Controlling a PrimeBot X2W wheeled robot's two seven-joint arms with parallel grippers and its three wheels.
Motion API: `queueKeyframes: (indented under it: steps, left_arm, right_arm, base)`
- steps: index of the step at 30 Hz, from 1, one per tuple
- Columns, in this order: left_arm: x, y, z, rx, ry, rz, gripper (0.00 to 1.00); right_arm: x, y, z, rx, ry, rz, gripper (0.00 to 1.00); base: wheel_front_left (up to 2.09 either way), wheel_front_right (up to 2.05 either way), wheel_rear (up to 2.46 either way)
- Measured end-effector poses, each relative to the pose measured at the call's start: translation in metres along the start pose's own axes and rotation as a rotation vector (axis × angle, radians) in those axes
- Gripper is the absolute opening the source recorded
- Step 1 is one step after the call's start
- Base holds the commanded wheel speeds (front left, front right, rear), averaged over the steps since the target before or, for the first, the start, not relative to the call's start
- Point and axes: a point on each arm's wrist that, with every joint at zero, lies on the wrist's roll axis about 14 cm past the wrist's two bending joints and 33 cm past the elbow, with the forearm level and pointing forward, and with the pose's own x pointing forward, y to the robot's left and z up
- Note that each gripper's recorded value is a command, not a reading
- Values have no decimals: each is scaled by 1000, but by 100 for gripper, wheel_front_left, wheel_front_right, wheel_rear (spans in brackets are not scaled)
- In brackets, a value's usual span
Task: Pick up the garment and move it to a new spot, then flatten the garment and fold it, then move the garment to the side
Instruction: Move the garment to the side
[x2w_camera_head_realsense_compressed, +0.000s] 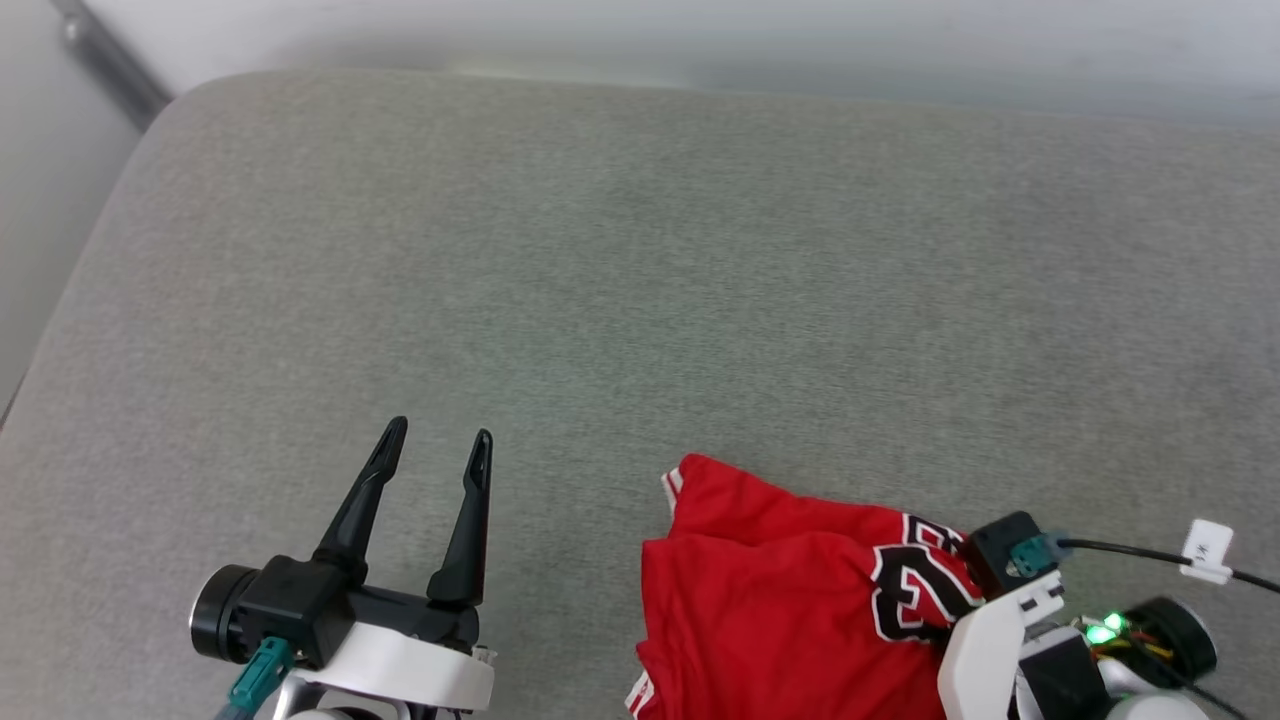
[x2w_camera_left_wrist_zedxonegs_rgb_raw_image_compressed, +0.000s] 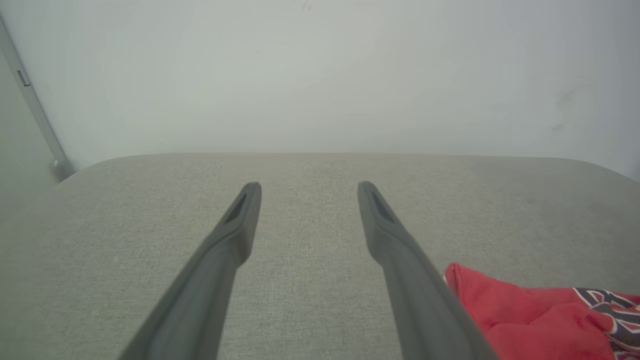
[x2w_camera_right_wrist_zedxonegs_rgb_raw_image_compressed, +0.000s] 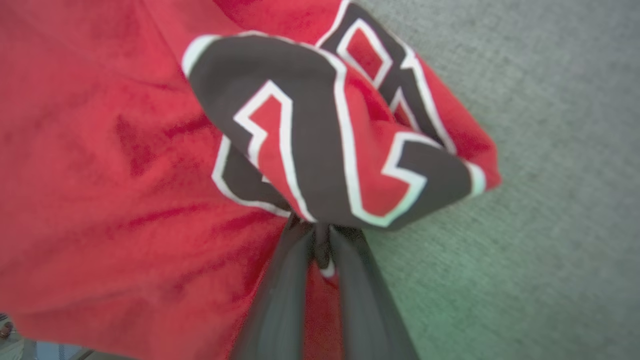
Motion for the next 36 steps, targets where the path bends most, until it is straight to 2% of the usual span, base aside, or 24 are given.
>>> queueKeyframes:
  steps: [2,5,13,18,25,33,36]
  left_arm:
    - [4,-6,0,-8,-4,-20,100]
    - [11,-23,-1,-24,-8,-71,100]
    - [37,-105,-10,-64,-12,-329,100]
    - [54,-149,-22,-79,-6,-485,100]
    - [77,-186,-55,-104,26,-636,100]
    - [90,-206,-95,-133,72,-728,100]
    - [93,-205,-106,-141,85,-731,100]
  right_arm:
    - [-6,-9,6,-69,-21,-41,0]
    - [-23,-41,19,-183,-46,-155,0]
    - [-88,-139,35,-384,-14,-453,0]
    - [-129,-205,20,-393,76,-618,0]
    - [-153,-286,-19,-299,190,-766,0]
    - [-172,-356,-65,-201,307,-910,0]
    - [-176,-376,-66,-198,313,-953,0]
  base:
    - [0,0,0]
    - [0,0,0]
    - [0,0,0]
    - [0,0,0]
    - [0,0,0]
    - [0,0,0]
    - [0,0,0]
